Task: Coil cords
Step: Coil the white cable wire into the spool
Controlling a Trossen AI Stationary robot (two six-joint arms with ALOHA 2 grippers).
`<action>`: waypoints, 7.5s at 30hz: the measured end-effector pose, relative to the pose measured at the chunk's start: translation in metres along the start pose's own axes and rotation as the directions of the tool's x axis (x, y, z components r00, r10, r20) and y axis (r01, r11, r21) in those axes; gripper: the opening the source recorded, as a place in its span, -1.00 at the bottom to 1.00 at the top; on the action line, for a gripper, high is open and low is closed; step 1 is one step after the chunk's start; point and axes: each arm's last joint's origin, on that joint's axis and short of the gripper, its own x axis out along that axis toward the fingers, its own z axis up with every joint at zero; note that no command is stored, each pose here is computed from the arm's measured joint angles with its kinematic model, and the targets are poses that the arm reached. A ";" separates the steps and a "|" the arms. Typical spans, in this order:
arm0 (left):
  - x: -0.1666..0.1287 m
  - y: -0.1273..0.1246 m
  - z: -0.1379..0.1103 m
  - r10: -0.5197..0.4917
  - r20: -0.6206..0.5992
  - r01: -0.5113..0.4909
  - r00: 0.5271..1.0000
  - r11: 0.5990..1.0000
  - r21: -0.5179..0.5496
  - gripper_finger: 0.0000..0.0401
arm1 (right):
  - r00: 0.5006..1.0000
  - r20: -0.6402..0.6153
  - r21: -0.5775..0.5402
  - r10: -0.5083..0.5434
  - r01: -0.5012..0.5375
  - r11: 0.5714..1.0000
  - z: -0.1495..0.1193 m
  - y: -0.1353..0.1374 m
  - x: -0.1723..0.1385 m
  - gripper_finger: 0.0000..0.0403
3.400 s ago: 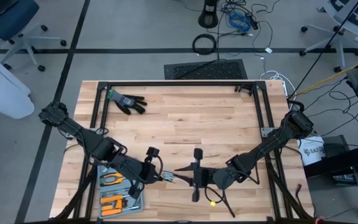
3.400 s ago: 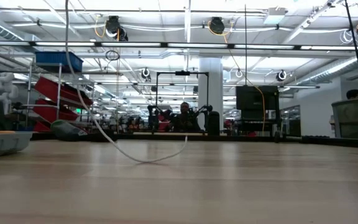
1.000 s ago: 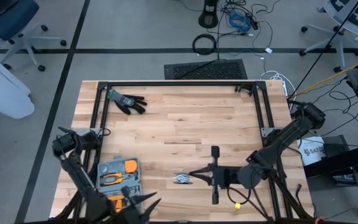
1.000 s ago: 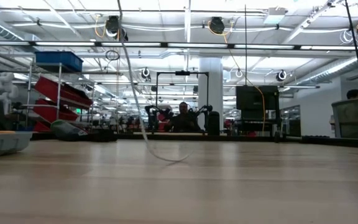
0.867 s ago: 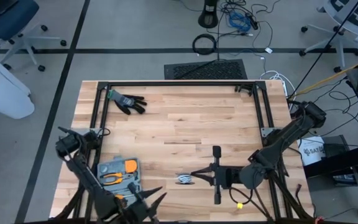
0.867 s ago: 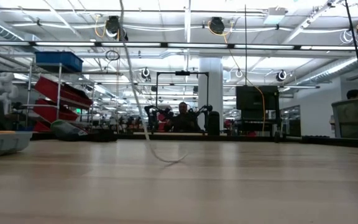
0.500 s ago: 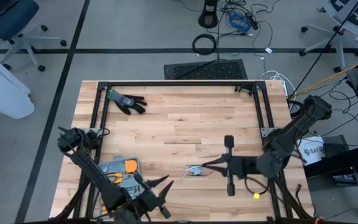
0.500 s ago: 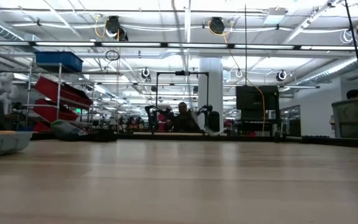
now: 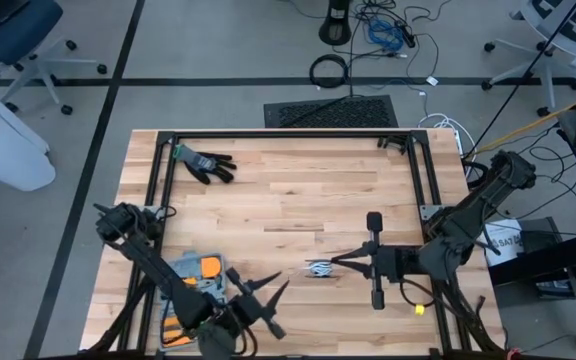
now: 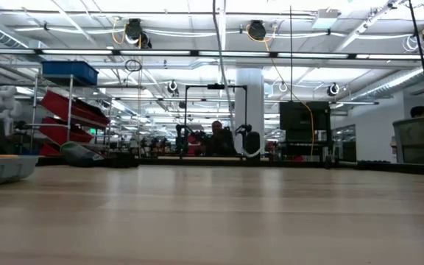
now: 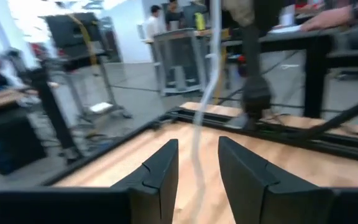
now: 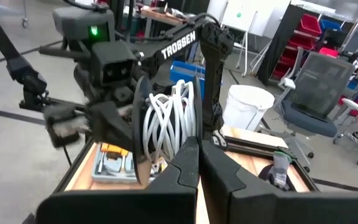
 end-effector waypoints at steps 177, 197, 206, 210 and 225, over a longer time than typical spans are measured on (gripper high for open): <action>-0.006 0.002 0.043 -0.358 -0.058 0.349 0.932 0.843 0.409 -0.57 | 0.989 -0.124 0.143 -0.085 0.103 0.984 -0.021 0.025 -0.011 -1.00; 0.005 0.014 0.075 -0.195 0.064 0.141 0.979 0.869 0.475 -0.41 | 0.989 -0.115 0.062 -0.096 0.103 0.993 -0.016 0.016 -0.012 -1.00; 0.011 0.054 0.118 -0.258 0.117 0.208 0.959 0.921 0.328 -0.56 | 0.998 -0.059 0.034 -0.035 0.037 0.999 -0.001 -0.001 -0.032 -1.00; 0.011 0.062 0.123 -0.548 0.115 0.535 0.829 0.835 0.126 -0.66 | 0.999 -0.030 0.013 0.028 -0.028 1.000 0.006 -0.009 -0.044 -1.00; 0.086 0.030 0.091 -0.415 0.231 0.405 0.880 0.910 0.092 -0.98 | 0.990 -0.051 -0.019 0.132 -0.133 0.991 0.006 -0.020 -0.056 -1.00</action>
